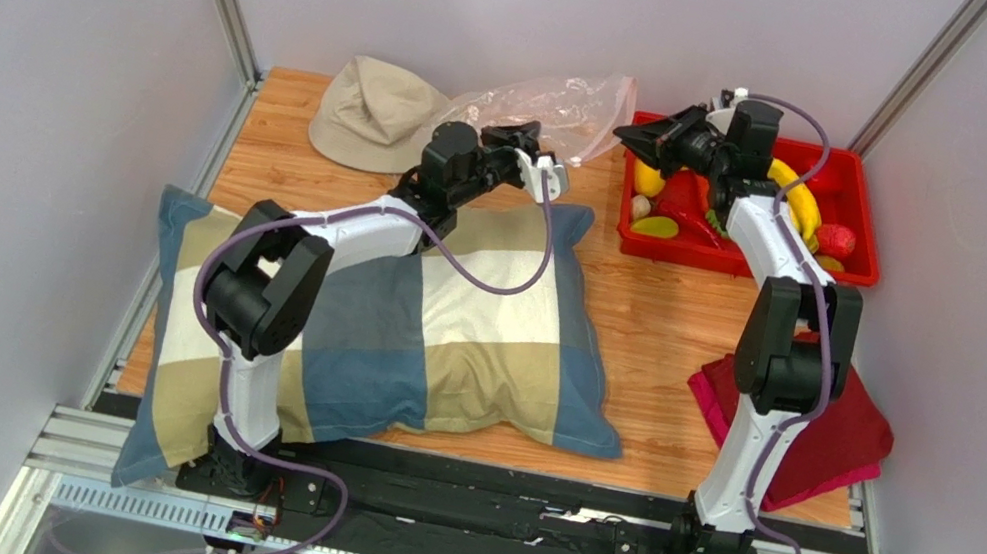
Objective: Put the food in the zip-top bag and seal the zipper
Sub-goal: Open the zipper of the food storage bag.
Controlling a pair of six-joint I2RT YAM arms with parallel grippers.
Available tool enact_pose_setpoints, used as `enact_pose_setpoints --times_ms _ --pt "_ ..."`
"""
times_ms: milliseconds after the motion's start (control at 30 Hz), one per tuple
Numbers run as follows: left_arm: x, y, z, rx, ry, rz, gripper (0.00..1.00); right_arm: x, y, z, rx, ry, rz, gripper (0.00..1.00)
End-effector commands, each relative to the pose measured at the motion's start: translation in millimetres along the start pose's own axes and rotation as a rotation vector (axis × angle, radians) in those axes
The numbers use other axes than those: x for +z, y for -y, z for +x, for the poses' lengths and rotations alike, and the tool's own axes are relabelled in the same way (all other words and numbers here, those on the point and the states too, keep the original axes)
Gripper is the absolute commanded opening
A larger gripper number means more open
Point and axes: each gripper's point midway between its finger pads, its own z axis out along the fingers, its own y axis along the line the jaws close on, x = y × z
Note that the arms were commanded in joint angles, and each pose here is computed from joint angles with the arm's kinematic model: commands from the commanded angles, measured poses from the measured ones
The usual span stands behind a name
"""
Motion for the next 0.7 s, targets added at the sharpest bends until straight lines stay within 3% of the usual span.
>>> enact_pose_setpoints --times_ms 0,67,133,167,200,233,267,300,400,533,667 --pt "3.0 -18.8 -5.9 -0.071 -0.018 -0.038 0.24 -1.4 -13.8 1.6 -0.131 -0.022 0.001 0.00" --pt "-1.1 -32.6 -2.2 -0.189 -0.084 -0.063 0.43 -4.8 -13.2 -2.4 -0.222 -0.006 0.037 0.00" --pt "-16.4 -24.9 5.0 -0.355 -0.163 0.036 0.53 -7.1 -26.8 -9.6 -0.292 0.016 0.043 0.00" --pt "-19.2 -40.8 -2.6 -0.415 -0.161 0.042 0.66 -6.2 -25.4 -9.6 -0.298 0.013 0.053 0.00" --pt "-32.7 -25.9 0.1 -0.544 -0.229 0.124 0.75 -4.7 -27.8 -10.4 -0.323 0.012 0.051 0.00" --pt "-37.5 -24.2 -2.0 -0.608 -0.248 0.158 0.79 -3.1 -28.6 -8.6 -0.335 0.005 0.051 0.00" --pt "-39.3 -41.4 -7.9 -0.659 -0.252 0.143 0.80 1.7 -21.3 -5.8 -0.332 -0.007 0.068 0.00" --pt "-49.7 -27.0 -4.9 -0.758 -0.323 0.196 0.79 4.3 -19.6 -4.4 -0.359 -0.012 0.072 0.00" --pt "-53.7 -28.6 -16.7 -0.928 -0.367 0.239 0.80 15.6 -15.2 3.3 -0.390 -0.037 0.068 0.00" --pt "-44.6 -32.8 -39.9 -1.086 -0.349 0.299 0.80 25.3 -18.4 15.9 -0.519 -0.058 0.050 0.00" --pt "-26.0 -59.3 -53.2 -1.169 -0.305 0.243 0.72 31.5 -30.9 20.7 -0.657 -0.025 0.039 0.00"
